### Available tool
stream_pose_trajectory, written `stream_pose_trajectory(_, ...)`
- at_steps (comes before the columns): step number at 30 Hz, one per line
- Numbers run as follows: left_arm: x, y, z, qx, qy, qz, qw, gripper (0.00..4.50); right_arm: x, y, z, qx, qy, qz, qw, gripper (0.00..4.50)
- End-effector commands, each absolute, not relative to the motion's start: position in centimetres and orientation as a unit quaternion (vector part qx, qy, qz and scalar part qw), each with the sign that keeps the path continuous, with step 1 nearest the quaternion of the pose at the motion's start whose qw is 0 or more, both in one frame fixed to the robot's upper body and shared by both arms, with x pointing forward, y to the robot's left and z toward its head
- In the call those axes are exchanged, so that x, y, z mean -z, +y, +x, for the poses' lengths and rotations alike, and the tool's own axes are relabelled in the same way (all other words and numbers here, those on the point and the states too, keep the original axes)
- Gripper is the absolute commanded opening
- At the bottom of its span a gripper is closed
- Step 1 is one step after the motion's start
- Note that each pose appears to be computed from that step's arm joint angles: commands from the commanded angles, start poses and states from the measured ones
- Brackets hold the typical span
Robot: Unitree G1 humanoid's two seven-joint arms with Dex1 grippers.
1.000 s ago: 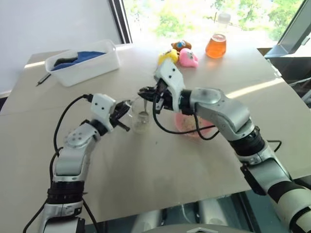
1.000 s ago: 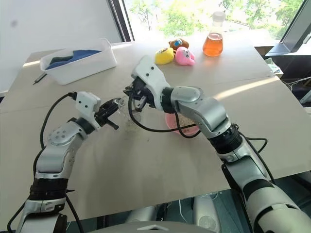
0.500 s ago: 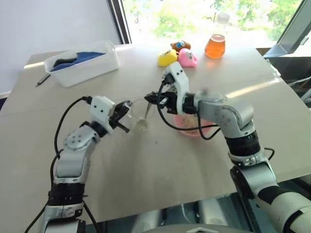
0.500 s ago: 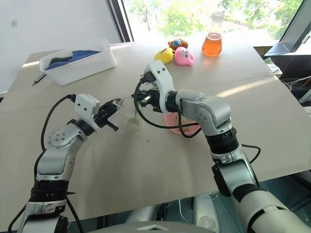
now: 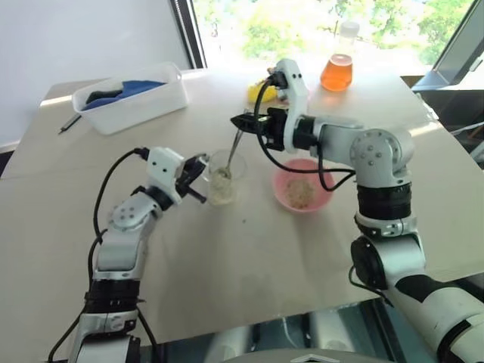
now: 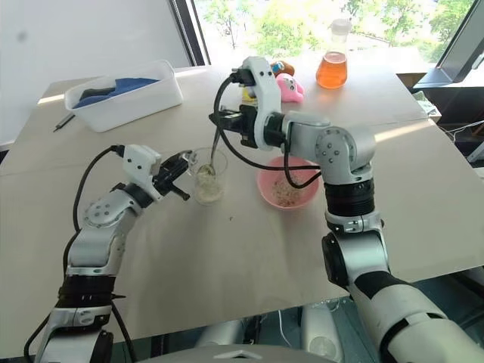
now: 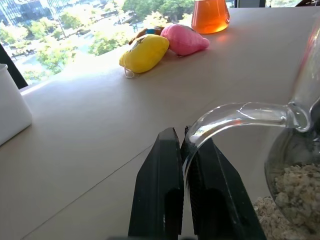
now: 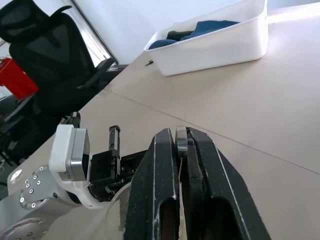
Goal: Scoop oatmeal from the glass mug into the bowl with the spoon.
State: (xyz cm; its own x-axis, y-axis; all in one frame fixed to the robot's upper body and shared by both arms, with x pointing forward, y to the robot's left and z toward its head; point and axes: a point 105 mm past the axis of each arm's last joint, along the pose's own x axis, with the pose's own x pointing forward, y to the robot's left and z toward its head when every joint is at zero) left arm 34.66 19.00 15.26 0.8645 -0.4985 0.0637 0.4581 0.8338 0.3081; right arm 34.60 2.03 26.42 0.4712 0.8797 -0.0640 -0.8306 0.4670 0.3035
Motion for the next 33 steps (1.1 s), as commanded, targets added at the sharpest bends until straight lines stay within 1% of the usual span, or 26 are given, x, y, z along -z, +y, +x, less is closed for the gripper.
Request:
stream_pose_trajectory(1,-14.6,18.2,35.0,0.26,-0.065,0.14,0.953,0.01,-28.8,1.4,34.1,-0.506,0.073,0.121,0.851,0.0)
stream_pose_trajectory(7,-14.0,17.8,35.2,0.263,-0.061,0.13,0.954,0.01,-29.7,0.2,34.2,-0.496,0.063,0.126,0.857,0.0)
stream_pose_trajectory(12,-14.0,17.7,35.5,0.26,-0.063,0.122,0.956,0.01,-29.9,0.4,33.4,-0.512,0.04,0.085,0.854,0.0)
stream_pose_trajectory(22,-14.1,17.3,35.6,0.263,-0.066,0.119,0.955,0.01,-29.3,0.2,33.6,-0.507,0.065,0.137,0.848,0.0)
stream_pose_trajectory(24,-14.1,17.2,35.6,0.264,-0.066,0.117,0.955,0.01,-29.1,-0.2,33.7,-0.5,0.062,0.119,0.856,0.0)
stream_pose_trajectory(27,-14.2,17.0,35.8,0.263,-0.068,0.107,0.956,0.01,-28.7,-0.5,33.7,-0.495,0.072,0.121,0.857,0.0)
stream_pose_trajectory(28,-14.2,17.0,35.8,0.264,-0.069,0.106,0.956,0.01,-28.6,-0.6,33.7,-0.494,0.075,0.125,0.857,0.0)
stream_pose_trajectory(33,-14.3,16.4,35.9,0.268,-0.076,0.098,0.955,0.01,-28.3,-1.8,34.4,-0.463,0.111,0.212,0.854,0.0)
